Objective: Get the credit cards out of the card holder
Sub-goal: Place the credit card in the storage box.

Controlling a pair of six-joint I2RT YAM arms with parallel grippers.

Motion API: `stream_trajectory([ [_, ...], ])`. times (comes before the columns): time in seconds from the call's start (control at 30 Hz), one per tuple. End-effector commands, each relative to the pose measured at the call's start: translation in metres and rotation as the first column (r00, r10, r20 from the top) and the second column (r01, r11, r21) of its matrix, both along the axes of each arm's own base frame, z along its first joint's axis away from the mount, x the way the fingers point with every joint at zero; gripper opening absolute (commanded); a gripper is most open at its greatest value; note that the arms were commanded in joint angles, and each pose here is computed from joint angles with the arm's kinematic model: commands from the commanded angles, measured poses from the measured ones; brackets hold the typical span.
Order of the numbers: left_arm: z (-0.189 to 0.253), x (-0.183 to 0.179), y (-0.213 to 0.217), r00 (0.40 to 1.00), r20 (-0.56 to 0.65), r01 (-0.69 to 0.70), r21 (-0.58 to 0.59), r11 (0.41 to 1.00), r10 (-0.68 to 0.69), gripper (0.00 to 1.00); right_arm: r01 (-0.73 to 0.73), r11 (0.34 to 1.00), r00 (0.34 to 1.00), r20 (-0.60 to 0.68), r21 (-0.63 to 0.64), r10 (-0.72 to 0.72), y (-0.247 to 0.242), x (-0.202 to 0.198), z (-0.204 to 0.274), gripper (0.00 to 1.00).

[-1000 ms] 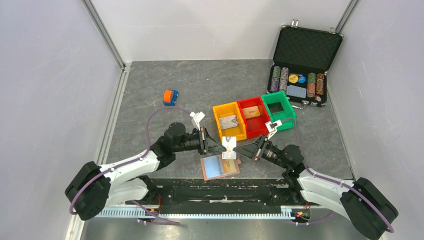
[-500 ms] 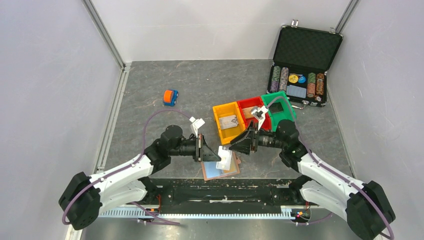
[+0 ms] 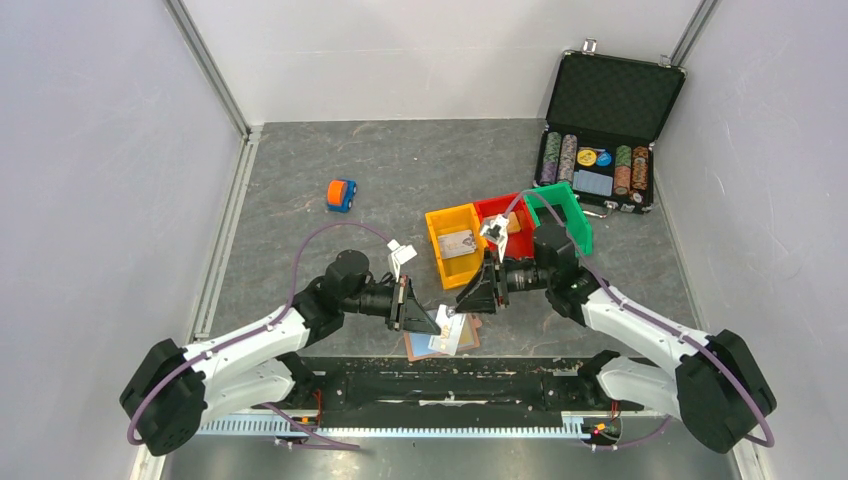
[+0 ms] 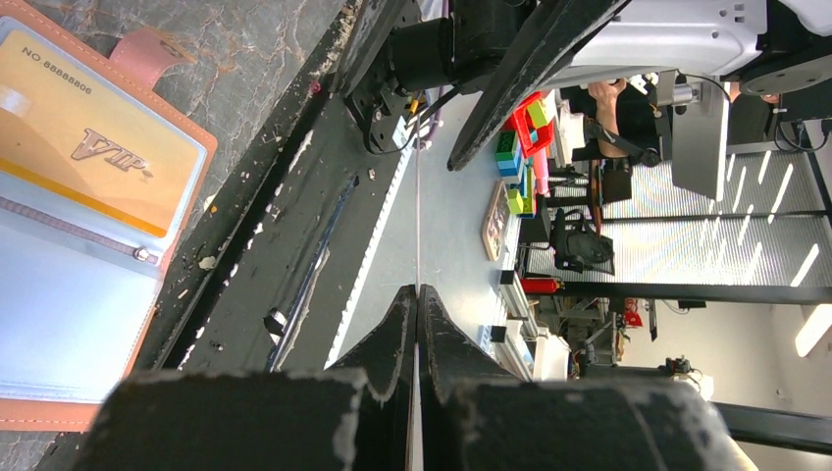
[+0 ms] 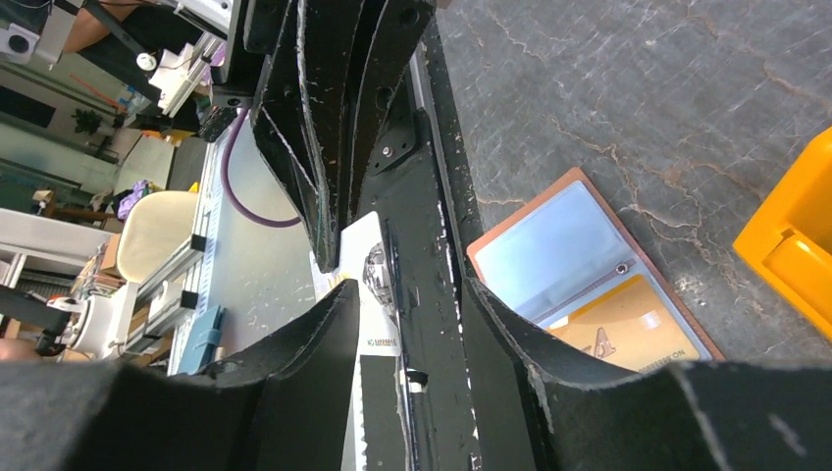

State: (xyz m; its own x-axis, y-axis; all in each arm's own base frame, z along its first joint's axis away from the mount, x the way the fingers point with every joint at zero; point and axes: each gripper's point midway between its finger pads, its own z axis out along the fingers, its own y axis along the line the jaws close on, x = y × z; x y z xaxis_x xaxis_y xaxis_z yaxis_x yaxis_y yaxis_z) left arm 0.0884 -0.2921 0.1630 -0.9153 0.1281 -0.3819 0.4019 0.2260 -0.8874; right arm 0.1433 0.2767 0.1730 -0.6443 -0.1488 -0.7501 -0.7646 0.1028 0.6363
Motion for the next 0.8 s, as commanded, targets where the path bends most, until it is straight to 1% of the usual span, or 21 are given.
stream_trajectory([
  [0.0, 0.016, 0.001, -0.004, 0.997, 0.072, 0.04, -0.038, 0.998, -0.038, 0.02, -0.072, 0.997, 0.997, 0.042, 0.031, 0.07, 0.007, -0.005, 0.013, 0.45],
  [0.1, 0.016, 0.002, -0.005, 0.997, 0.073, 0.04, -0.039, 0.998, -0.038, 0.02, -0.085, 0.996, 0.996, 0.038, 0.034, 0.084, 0.009, -0.009, 0.012, 0.41],
  [0.27, 0.015, 0.003, -0.006, 0.997, 0.072, 0.038, -0.036, 0.999, -0.035, 0.02, -0.109, 0.992, 0.994, 0.032, 0.07, 0.107, 0.01, -0.015, 0.017, 0.28],
  [0.33, 0.016, 0.003, -0.006, 0.997, 0.072, 0.038, -0.036, 0.999, -0.035, 0.02, -0.12, 0.989, 0.993, 0.032, 0.088, 0.117, 0.009, -0.019, 0.019, 0.16],
  [0.37, 0.016, 0.004, -0.006, 0.997, 0.071, 0.039, -0.036, 0.999, -0.036, 0.02, -0.12, 0.988, 0.993, 0.031, 0.095, 0.117, 0.009, -0.02, 0.02, 0.07],
  [0.4, 0.015, 0.004, -0.007, 0.997, 0.069, 0.037, -0.033, 0.999, -0.034, 0.02, -0.119, 0.988, 0.993, 0.03, 0.1, 0.117, 0.009, -0.021, 0.02, 0.01],
  [0.57, 0.017, 0.01, -0.008, 0.996, 0.09, 0.016, -0.018, 1.0, -0.014, 0.03, -0.093, 0.989, 0.995, 0.028, 0.115, 0.091, 0.009, -0.019, 0.023, 0.0],
  [0.6, 0.015, 0.012, -0.007, 0.996, 0.092, 0.002, 0.0, 1.0, -0.002, 0.11, -0.085, 0.99, 0.996, 0.029, 0.114, 0.082, 0.009, -0.018, 0.023, 0.0],
  [0.63, 0.014, 0.017, -0.007, 0.995, 0.101, -0.019, 0.021, 1.0, 0.017, 0.22, -0.072, 0.991, 0.997, 0.027, 0.11, 0.069, 0.009, -0.016, 0.022, 0.0],
  [0.67, 0.011, 0.019, -0.005, 0.994, 0.106, -0.036, 0.05, 0.998, 0.03, 0.27, -0.058, 0.993, 0.998, 0.028, 0.107, 0.055, 0.008, -0.014, 0.022, 0.0],
  [0.7, 0.009, 0.022, -0.003, 0.993, 0.114, -0.05, 0.07, 0.996, 0.041, 0.35, -0.044, 0.994, 0.999, 0.024, 0.103, 0.042, 0.008, -0.012, 0.021, 0.0],
  [0.73, 0.011, 0.025, -0.002, 0.989, 0.138, -0.062, 0.075, 0.995, 0.051, 0.44, -0.024, 0.995, 1.0, 0.02, 0.099, 0.022, 0.008, -0.009, 0.02, 0.0],
  [0.77, 0.007, 0.026, 0.002, 0.988, 0.143, -0.075, 0.108, 0.991, 0.059, 0.54, -0.003, 0.995, 1.0, 0.014, 0.095, 0.002, 0.007, -0.005, 0.02, 0.0],
])
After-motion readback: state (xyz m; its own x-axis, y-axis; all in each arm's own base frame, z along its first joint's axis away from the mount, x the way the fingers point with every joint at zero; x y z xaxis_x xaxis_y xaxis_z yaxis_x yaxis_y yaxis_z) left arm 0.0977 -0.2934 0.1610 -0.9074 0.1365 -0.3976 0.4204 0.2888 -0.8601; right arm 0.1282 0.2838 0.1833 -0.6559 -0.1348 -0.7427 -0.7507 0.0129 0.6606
